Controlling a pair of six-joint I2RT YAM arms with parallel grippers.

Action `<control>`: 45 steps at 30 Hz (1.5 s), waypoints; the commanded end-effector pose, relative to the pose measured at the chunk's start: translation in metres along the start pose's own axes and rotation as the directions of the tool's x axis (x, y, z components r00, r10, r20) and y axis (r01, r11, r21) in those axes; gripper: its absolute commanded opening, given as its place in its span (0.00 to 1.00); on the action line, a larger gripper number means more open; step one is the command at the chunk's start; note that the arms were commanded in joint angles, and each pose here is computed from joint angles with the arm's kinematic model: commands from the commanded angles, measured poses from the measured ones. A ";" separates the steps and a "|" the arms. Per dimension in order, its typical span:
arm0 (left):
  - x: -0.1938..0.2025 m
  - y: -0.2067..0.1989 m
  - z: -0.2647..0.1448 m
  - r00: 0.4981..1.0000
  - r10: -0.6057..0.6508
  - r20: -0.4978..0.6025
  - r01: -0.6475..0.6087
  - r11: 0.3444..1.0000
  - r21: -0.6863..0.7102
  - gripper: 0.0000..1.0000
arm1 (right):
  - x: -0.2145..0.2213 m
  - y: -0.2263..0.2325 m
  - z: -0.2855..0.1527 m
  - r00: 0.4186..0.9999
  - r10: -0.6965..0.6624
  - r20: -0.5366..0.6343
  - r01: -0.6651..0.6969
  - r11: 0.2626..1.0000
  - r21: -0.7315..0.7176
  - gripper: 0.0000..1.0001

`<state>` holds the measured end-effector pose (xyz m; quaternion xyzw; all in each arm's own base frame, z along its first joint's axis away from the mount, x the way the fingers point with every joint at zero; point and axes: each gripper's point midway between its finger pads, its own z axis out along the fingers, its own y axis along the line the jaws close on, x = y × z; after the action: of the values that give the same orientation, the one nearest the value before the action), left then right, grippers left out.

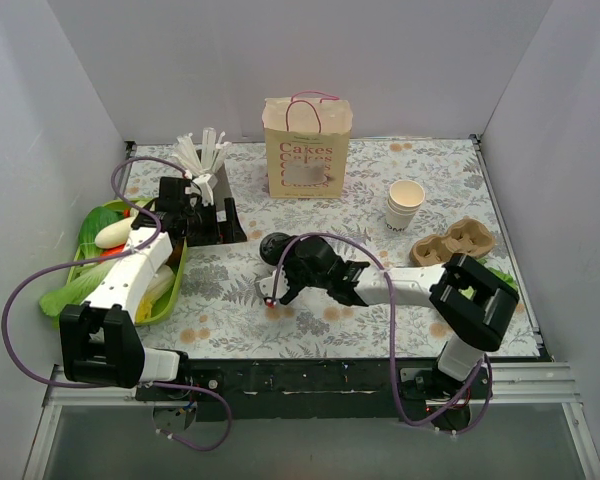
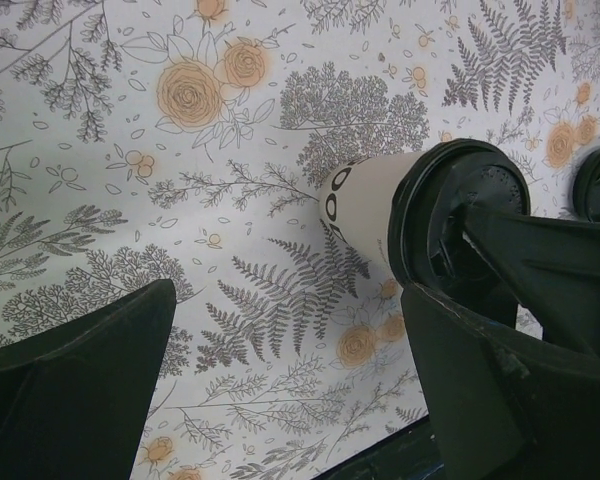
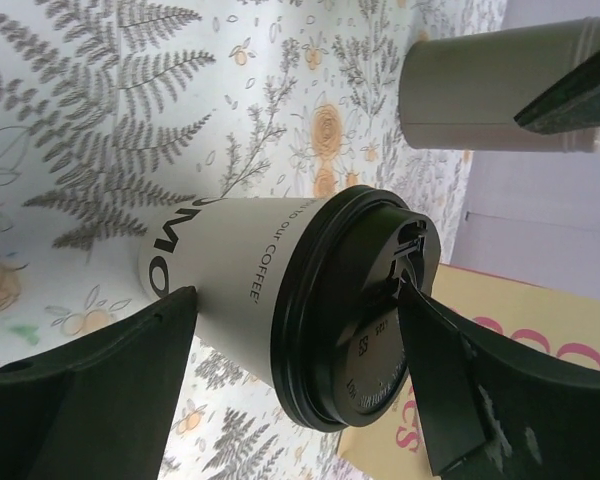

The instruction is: Pack the takeout coffee

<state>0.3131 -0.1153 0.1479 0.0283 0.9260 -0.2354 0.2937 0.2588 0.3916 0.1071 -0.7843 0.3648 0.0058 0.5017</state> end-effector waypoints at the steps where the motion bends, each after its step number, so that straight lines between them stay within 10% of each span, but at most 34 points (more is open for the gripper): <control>1: -0.036 0.001 -0.020 0.993 0.037 0.114 -0.030 0.998 -0.059 0.98 | -0.003 -0.028 0.019 0.998 -0.056 0.004 0.055 0.993 0.102 0.88; 13: -0.149 0.001 -0.088 0.904 0.123 0.410 -0.025 0.971 -0.237 0.98 | 0.013 -0.065 0.086 0.997 -0.076 0.017 0.072 0.982 0.173 0.88; 26: -0.145 0.002 -0.086 0.910 0.135 0.392 -0.042 0.970 -0.238 0.98 | 0.008 -0.109 0.144 0.996 -0.072 0.056 0.056 0.968 0.243 0.90; 45: -0.143 -0.005 -0.080 0.908 0.110 0.405 -0.040 0.983 -0.177 0.98 | -0.017 -0.146 0.083 0.983 -0.009 0.183 -0.049 0.949 0.310 0.98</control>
<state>0.3887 -0.0712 0.2769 -0.0127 0.8677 -0.1388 0.4772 0.3700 0.5009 0.1255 -0.7200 0.3428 0.0040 0.6035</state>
